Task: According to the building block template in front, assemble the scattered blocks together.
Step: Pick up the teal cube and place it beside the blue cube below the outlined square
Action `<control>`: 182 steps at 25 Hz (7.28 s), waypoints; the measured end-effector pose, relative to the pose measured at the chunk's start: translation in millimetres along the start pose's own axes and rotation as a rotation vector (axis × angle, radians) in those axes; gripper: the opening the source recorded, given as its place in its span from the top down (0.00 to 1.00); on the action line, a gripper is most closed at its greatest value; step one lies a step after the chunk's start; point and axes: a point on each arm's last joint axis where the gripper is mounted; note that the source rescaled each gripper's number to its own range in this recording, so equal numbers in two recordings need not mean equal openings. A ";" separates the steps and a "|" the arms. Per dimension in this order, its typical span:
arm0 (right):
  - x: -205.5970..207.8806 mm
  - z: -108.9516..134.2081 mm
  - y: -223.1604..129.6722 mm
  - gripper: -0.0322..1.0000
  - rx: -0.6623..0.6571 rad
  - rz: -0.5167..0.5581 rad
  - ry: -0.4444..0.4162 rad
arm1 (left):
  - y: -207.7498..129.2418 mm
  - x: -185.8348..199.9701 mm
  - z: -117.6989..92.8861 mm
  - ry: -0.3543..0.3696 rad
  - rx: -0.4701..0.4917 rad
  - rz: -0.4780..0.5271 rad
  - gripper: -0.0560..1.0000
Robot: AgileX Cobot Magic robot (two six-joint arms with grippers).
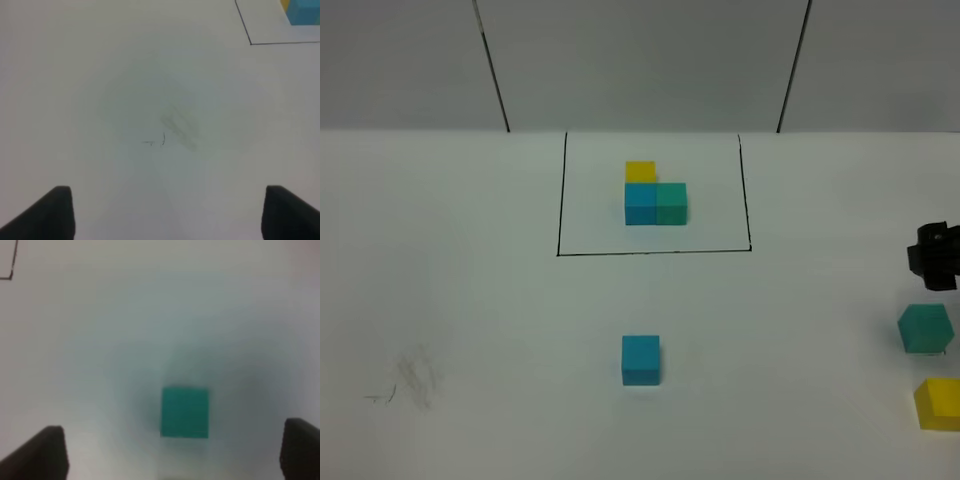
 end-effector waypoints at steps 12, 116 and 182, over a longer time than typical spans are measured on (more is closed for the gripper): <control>-75.7 -7.9 -8.1 0.19 -0.008 0.167 -0.047 | 0.0 0.0 0.0 0.000 0.000 0.000 0.21; -113.4 223.4 -58.8 0.70 1.465 0.295 0.512 | -0.2 -0.3 0.0 0.000 0.001 0.001 0.21; -79.2 199.7 -9.9 0.28 0.974 0.255 0.296 | -0.2 -0.3 0.0 0.000 0.000 0.001 0.22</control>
Point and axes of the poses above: a point on each arm's last joint axis where the gripper is mounted, x pointing back along that axis away from the gripper, z along the wrist's bending axis when the last joint is at zero, y = z × x, and after that the axes turned 11 degrees about -x, right-handed
